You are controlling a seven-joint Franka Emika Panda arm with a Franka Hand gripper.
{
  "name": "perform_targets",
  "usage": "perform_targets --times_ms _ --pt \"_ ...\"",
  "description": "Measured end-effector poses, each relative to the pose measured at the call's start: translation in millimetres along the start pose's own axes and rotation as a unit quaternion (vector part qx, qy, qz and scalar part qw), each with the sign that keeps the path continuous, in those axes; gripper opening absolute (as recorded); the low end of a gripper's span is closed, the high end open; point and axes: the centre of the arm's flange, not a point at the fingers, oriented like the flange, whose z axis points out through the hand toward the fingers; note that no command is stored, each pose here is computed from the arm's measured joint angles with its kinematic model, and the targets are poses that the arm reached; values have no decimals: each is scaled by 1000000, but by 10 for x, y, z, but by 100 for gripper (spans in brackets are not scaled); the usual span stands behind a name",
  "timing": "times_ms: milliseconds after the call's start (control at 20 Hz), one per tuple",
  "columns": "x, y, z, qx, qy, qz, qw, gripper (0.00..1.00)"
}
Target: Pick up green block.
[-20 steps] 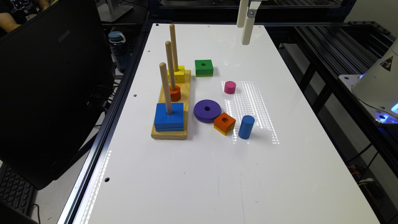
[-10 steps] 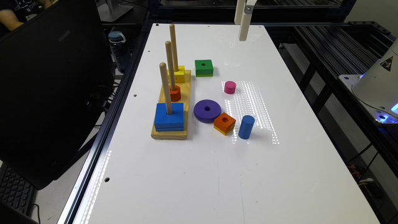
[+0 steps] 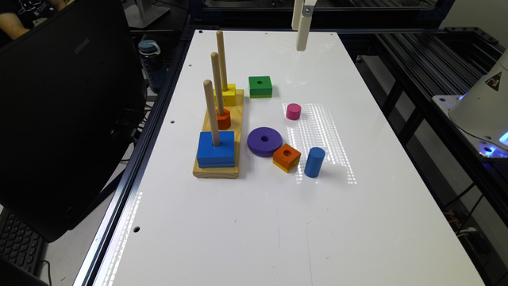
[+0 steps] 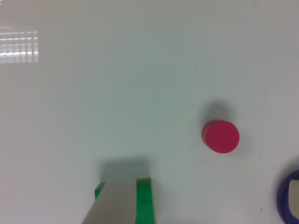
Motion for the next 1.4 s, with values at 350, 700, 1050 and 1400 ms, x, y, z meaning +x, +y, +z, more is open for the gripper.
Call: perform_targets --times_ms 350,700,1050,1400 --pt "116 12 15 1319 -926 -140 999999 100" --pt "349 110 25 4142 -282 -934 999991 100" --pt "411 113 41 1902 696 -1760 999996 100" --pt "500 177 35 2732 2187 -574 999994 100"
